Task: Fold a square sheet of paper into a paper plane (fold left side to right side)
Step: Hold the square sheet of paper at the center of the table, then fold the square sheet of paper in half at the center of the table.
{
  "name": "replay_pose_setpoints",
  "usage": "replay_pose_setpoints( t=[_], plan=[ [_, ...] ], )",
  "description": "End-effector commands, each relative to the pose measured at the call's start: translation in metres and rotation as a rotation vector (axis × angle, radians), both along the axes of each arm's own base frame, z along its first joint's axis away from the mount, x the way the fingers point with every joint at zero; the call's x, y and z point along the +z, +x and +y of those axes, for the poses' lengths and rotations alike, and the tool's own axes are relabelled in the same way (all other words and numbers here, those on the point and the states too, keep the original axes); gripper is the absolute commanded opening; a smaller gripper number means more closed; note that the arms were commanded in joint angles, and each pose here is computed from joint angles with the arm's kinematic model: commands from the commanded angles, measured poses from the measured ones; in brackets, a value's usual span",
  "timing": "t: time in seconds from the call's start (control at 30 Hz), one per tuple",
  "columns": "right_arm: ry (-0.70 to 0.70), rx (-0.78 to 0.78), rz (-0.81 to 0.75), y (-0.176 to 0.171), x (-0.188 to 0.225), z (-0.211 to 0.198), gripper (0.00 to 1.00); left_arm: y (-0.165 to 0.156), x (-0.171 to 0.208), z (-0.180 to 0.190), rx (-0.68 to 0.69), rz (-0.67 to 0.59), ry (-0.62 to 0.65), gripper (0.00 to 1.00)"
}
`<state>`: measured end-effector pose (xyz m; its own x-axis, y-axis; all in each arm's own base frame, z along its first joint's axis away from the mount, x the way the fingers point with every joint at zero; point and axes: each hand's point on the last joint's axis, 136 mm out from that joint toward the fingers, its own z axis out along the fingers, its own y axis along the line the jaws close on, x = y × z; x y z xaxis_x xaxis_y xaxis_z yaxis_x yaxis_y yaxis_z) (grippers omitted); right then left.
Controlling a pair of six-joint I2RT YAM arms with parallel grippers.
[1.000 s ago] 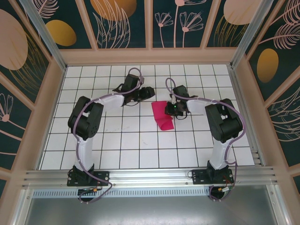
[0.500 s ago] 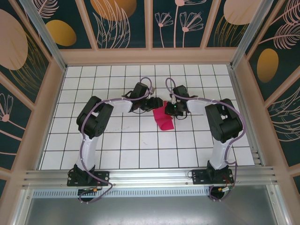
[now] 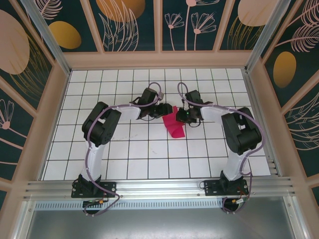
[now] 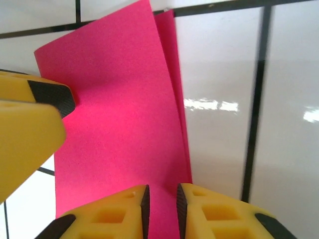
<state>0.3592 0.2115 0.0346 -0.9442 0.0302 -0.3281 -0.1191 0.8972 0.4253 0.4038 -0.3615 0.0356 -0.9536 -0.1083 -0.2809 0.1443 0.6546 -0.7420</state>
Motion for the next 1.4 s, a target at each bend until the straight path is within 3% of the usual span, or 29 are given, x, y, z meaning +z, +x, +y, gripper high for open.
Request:
replay_pose_setpoints(
  t=[0.0, 0.43, 0.63, 0.93, 1.37],
  plan=[
    [-0.005, 0.004, -0.064, -0.005, 0.032, -0.009, 0.27, -0.020, -0.044, 0.012, 0.012, 0.087, 0.099, 0.52],
    [0.225, 0.215, -0.163, -0.053, 0.099, 0.057, 0.25, -0.022, -0.047, 0.015, 0.010, 0.085, 0.131, 0.52],
    [0.213, 0.273, -0.095, -0.074, 0.071, 0.074, 0.23, -0.022, -0.046, 0.014, 0.010, 0.085, 0.128, 0.52],
    [0.118, 0.275, -0.036, -0.072, 0.033, 0.075, 0.23, -0.022, -0.045, 0.013, 0.008, 0.083, 0.128, 0.51],
    [0.038, 0.301, 0.092, -0.098, -0.008, 0.071, 0.23, -0.022, -0.045, 0.014, 0.009, 0.080, 0.134, 0.51]
  ],
)
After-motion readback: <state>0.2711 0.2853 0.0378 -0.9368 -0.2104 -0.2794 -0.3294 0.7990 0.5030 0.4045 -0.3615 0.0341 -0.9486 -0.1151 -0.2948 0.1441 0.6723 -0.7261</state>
